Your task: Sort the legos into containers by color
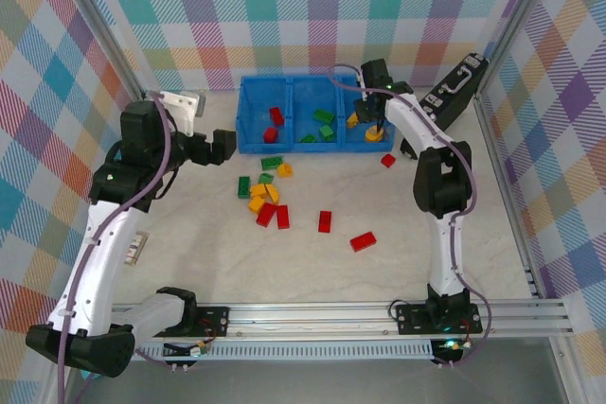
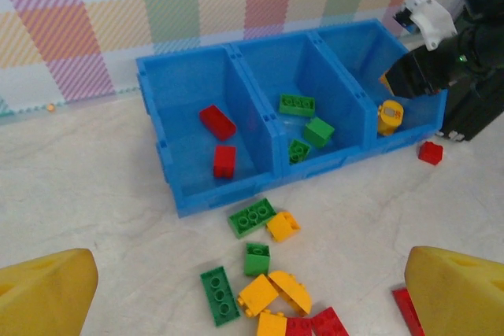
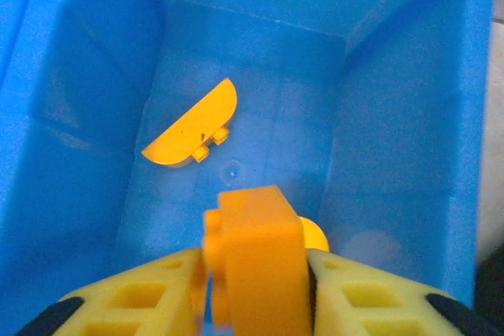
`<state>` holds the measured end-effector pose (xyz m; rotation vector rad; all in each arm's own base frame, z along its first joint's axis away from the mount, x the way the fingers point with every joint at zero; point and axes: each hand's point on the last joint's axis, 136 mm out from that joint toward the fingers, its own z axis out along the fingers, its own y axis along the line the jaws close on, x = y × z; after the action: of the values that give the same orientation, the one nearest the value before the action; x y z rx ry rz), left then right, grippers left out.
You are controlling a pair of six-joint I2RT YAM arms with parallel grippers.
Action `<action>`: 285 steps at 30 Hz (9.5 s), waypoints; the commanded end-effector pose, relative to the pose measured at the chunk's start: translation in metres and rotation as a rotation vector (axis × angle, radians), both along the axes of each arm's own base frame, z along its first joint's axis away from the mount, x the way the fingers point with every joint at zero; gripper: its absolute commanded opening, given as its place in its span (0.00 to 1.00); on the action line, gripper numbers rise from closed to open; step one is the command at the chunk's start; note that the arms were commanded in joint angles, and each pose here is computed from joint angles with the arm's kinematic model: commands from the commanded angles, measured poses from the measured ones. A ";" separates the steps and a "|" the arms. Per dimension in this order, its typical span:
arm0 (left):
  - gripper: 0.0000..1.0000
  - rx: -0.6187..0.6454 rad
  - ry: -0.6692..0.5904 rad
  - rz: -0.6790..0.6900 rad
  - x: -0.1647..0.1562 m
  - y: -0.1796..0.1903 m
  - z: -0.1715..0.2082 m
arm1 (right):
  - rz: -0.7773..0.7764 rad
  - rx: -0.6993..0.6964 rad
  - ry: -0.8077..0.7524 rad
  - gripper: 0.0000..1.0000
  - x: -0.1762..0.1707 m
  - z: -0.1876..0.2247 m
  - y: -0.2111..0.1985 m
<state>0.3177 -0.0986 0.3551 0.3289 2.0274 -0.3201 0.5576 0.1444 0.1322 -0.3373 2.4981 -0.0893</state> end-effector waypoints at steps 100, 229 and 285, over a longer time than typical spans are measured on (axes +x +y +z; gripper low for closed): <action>0.22 0.190 0.159 0.179 0.223 -0.229 -0.159 | 0.204 0.543 0.049 0.99 -0.341 0.145 0.006; 0.57 0.137 0.440 0.424 0.122 -0.056 -0.258 | 0.222 0.576 0.132 0.99 -0.303 0.087 0.034; 0.70 -0.225 0.165 0.127 0.257 -0.213 -0.185 | 0.241 0.473 0.123 0.99 -0.305 0.080 0.021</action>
<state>0.5664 -0.3079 0.0856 0.0429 2.3237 -0.3975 0.2535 0.1624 0.2062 -0.4372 2.5007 0.6035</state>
